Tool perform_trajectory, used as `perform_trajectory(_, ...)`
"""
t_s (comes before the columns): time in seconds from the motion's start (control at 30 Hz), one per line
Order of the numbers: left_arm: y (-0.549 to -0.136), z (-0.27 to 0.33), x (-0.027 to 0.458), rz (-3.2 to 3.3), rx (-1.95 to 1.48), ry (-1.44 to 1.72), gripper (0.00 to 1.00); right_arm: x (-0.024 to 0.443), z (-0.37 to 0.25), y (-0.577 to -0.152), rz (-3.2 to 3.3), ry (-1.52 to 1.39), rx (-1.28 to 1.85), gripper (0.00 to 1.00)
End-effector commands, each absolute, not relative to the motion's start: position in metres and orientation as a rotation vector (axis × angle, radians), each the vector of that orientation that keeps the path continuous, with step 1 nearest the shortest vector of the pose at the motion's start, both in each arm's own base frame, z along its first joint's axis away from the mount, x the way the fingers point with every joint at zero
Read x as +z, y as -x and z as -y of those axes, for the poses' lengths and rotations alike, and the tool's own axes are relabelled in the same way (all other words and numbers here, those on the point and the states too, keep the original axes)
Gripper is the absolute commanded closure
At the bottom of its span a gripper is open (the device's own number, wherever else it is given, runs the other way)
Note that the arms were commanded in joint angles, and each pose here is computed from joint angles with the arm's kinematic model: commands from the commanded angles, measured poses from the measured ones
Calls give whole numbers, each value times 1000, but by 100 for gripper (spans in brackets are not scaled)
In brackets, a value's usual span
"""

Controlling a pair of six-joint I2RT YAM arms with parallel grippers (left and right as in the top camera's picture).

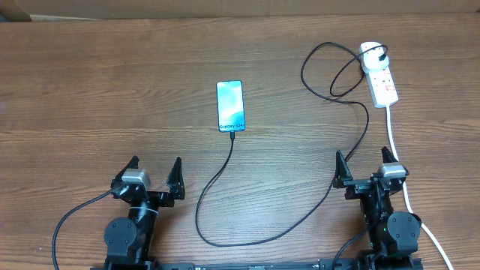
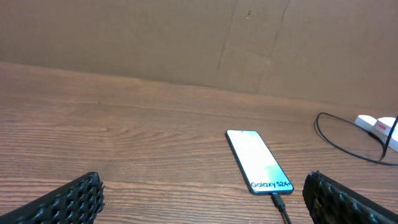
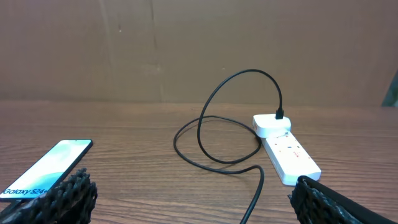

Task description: Plug charger to phone and switch on socket

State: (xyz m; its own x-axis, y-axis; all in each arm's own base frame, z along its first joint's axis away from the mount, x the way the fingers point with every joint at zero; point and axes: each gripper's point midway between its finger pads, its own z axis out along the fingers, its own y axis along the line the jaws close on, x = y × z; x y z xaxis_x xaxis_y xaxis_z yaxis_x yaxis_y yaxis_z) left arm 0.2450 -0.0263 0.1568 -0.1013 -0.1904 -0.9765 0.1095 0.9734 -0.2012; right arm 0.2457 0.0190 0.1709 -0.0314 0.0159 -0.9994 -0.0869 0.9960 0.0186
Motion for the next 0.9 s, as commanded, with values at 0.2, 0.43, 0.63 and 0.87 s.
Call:
perform_trajectory(0.2, -245, 24, 156, -1650, -174, 7, 0, 170, -18, -246, -1595, 51, 76, 0)
perform_trajectory(0.43, -245, 22, 156, -1650, -146, -6, 0, 170, -18, -246, -1595, 51, 76, 0)
perform_trajectory(0.63, -245, 22, 156, -1650, -125, -28, 0, 170, -18, -246, -1594, 51, 76, 0)
perform_trajectory(0.87, -245, 22, 156, -1648, -115, -42, 0, 170, -18, -246, -1594, 51, 77, 0)
